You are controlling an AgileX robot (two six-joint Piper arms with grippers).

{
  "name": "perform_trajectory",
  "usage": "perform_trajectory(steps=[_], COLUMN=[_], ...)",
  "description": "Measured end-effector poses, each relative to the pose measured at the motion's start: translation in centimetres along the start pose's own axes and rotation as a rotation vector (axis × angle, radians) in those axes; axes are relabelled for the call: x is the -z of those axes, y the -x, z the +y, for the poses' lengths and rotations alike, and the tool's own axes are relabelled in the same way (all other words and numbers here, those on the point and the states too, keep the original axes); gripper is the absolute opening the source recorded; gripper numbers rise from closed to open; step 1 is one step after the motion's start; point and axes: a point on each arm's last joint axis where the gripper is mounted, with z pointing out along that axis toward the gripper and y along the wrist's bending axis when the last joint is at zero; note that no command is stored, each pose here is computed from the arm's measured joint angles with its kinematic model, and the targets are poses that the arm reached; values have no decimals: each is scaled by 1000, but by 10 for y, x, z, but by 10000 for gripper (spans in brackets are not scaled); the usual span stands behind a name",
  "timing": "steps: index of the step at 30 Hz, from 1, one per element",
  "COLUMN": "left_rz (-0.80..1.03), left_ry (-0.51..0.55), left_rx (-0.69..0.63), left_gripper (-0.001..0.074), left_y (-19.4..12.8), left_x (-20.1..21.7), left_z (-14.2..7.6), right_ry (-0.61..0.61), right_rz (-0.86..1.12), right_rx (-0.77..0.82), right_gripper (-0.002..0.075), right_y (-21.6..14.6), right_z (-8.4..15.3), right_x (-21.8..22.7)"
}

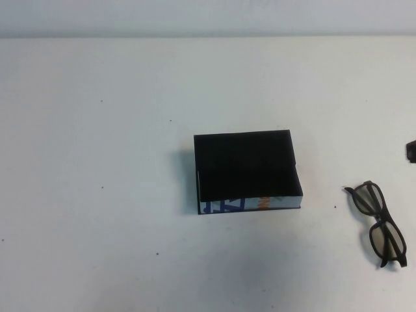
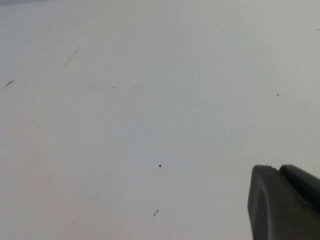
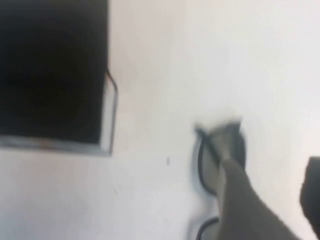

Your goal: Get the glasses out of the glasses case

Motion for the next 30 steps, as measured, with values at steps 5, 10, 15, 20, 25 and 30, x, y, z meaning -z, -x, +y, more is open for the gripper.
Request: perform_trajectory(steps=[5, 10, 15, 20, 25, 30], left_rz=[0, 0, 0, 0, 0, 0], left_ry=[0, 0, 0, 0, 0, 0], left_rx=[0, 0, 0, 0, 0, 0], left_gripper=[-5, -3, -3, -3, -3, -3], left_y=[0, 0, 0, 0, 0, 0], left_x=[0, 0, 0, 0, 0, 0], left_z=[0, 0, 0, 0, 0, 0], right_ry=[-19, -64, -86, -105, -104, -137], right_rz=[-373, -650, -855, -890, -835, -809], right_rx=[40, 97, 126, 111, 75, -22], right_gripper=[147, 18, -11, -15, -16, -16], right_y=[-32, -96, -146, -175, -185, -196], right_z=[10, 10, 7, 1, -3, -11], right_x=[83, 121, 130, 120, 103, 79])
